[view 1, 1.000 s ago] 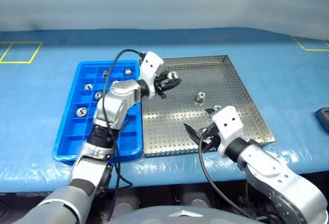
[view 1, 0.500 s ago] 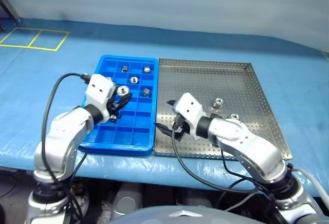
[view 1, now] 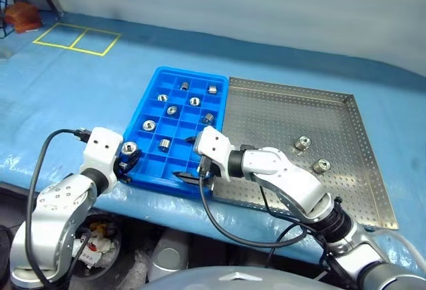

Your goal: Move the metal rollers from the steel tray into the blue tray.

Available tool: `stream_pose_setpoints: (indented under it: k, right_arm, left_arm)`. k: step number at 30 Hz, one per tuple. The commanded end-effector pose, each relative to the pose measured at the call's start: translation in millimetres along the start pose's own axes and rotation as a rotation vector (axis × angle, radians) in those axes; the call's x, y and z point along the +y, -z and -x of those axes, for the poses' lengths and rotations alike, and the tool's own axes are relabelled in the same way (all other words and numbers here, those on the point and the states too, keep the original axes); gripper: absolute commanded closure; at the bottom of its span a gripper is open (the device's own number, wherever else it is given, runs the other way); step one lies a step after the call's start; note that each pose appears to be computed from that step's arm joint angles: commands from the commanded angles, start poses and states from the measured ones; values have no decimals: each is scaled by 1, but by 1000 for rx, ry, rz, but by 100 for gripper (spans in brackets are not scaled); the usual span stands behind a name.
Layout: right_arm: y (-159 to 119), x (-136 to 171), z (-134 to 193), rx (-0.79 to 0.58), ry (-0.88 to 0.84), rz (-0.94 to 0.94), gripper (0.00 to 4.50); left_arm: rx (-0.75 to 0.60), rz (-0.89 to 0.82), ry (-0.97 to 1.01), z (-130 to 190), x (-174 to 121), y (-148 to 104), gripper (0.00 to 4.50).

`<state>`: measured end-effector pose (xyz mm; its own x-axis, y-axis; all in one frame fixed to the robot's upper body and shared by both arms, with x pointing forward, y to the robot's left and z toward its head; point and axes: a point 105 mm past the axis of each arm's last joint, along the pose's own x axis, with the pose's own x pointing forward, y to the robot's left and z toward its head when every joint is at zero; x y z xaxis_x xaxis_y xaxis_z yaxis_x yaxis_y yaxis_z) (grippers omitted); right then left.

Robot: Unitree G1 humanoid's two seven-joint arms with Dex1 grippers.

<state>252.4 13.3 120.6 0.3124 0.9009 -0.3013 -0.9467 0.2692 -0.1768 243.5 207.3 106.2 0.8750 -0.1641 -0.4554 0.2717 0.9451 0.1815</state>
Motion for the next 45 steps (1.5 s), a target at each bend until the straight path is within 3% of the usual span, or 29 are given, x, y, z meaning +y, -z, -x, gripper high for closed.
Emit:
stream_pose_setpoints:
  k: [1, 10, 20, 34, 43, 45]
  right_arm:
    - [-10, 0, 3, -41, -2, 34, 0]
    - [-10, 0, 5, -45, 20, 20, 0]
    - [-9, -2, 11, -47, 71, 4, 0]
    - [-7, -5, 20, -50, 131, -30, 0]
    - [-7, -6, 21, -54, 144, -35, 0]
    - [-7, -8, 25, -54, 164, -32, 0]
  left_arm:
    - [-13, -22, -17, 8, -1, -5, 281]
    - [2, 19, 21, 2, -5, -3, 281]
    - [-115, 7, 125, -14, -20, -38, 281]
    - [-25, -1, 138, -16, -20, -20, 281]
    - [-109, 36, 153, -15, -22, -37, 1]
    - [-191, 61, 178, -15, -25, -53, 1]
